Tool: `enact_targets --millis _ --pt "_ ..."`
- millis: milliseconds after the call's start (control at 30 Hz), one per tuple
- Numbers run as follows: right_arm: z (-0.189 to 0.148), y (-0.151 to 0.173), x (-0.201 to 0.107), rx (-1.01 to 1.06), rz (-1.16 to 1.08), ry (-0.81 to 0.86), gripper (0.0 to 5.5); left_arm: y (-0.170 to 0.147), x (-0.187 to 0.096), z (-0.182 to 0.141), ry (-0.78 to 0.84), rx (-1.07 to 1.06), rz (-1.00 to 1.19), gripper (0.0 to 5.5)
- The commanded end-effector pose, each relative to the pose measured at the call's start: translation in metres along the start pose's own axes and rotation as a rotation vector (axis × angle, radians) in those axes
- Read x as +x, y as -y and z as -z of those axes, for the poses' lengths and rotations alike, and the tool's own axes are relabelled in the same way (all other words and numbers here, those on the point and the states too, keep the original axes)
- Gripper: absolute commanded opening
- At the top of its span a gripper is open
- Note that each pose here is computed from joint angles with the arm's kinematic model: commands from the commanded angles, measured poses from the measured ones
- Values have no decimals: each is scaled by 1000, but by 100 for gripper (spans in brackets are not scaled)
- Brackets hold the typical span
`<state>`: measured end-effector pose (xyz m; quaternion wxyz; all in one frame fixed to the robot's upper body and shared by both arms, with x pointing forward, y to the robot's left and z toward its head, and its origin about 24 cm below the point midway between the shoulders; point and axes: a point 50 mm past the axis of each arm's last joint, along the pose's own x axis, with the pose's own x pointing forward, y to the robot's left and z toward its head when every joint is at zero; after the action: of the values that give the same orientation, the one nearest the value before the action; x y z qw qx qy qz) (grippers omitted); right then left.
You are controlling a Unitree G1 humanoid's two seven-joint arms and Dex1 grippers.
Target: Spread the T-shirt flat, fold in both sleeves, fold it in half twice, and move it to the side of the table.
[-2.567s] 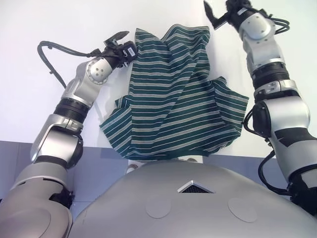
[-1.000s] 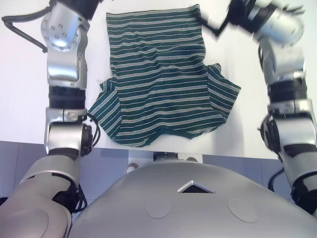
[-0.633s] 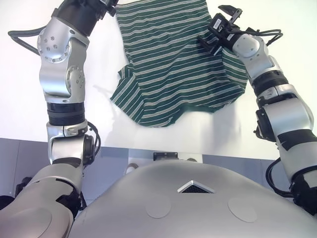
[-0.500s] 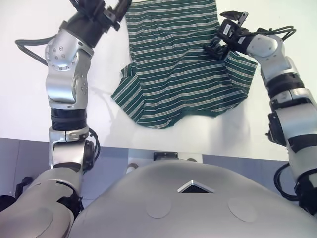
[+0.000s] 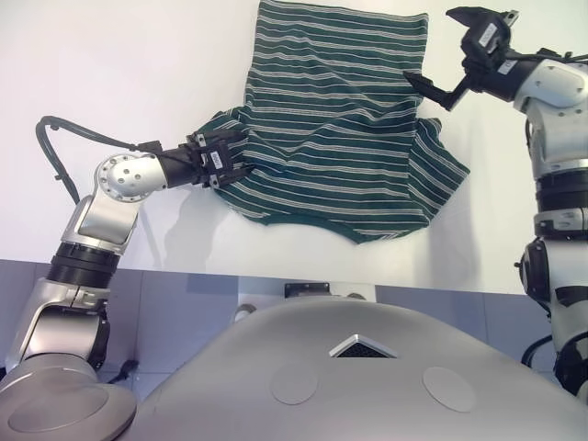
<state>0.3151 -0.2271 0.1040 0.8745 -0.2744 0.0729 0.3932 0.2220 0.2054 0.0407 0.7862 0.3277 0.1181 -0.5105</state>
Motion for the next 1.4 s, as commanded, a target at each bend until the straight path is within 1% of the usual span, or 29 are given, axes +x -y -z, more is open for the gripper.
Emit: enact_targets --millis 33,100,200,267,367,467,533,567,667,733,800,867,933,1000,1100,1167,1267,1333,1400 --pt "6 -18 -30 4 -170 -28 537 32 -13 6 79 -266 131 302" --pt "12 -30 -42 4 -263 -70 537 34 -23 3 114 -319 148 302" --pt "34 -41 -52 -60 -314 -206 537 35 -39 5 106 -351 152 302" --pt "40 -50 -55 -68 -338 -233 537 35 -44 5 95 -353 146 302" --pt "44 -62 -62 -55 -400 -254 537 24 -50 1 126 -371 85 302" --pt "48 -66 -75 -59 -467 -301 537 6 -55 11 63 -347 -53 302" --pt "46 -60 -77 -61 -449 -303 537 -4 -54 14 60 -344 -128 302" --pt "44 -56 -77 -64 -427 -297 537 -4 -54 13 58 -339 -130 302" --pt "35 -43 -75 -45 -343 -245 537 5 -57 16 -4 -292 -74 302" --pt "29 -29 -73 10 -225 -193 537 5 -66 23 -135 -148 -91 302" --pt "27 -15 -77 72 -94 -164 537 -4 -79 17 -190 -25 -127 302" --pt "30 -11 -83 108 -18 -179 537 -14 -92 15 -269 112 -160 302" --pt "38 -13 -89 106 16 -244 537 -12 -102 10 -304 184 -136 302" --pt "41 -14 -93 112 34 -271 537 3 -100 8 -326 264 -52 302" --pt "41 -14 -89 120 42 -273 537 20 -83 14 -323 336 10 302" --pt "39 -15 -88 124 40 -267 537 25 -77 19 -328 363 26 302" --pt "37 -17 -86 128 27 -262 537 28 -76 28 -366 421 46 302" --pt "37 -19 -85 133 18 -261 537 32 -74 32 -357 429 62 302" --pt "37 -20 -84 138 14 -263 540 36 -70 36 -342 416 61 267"
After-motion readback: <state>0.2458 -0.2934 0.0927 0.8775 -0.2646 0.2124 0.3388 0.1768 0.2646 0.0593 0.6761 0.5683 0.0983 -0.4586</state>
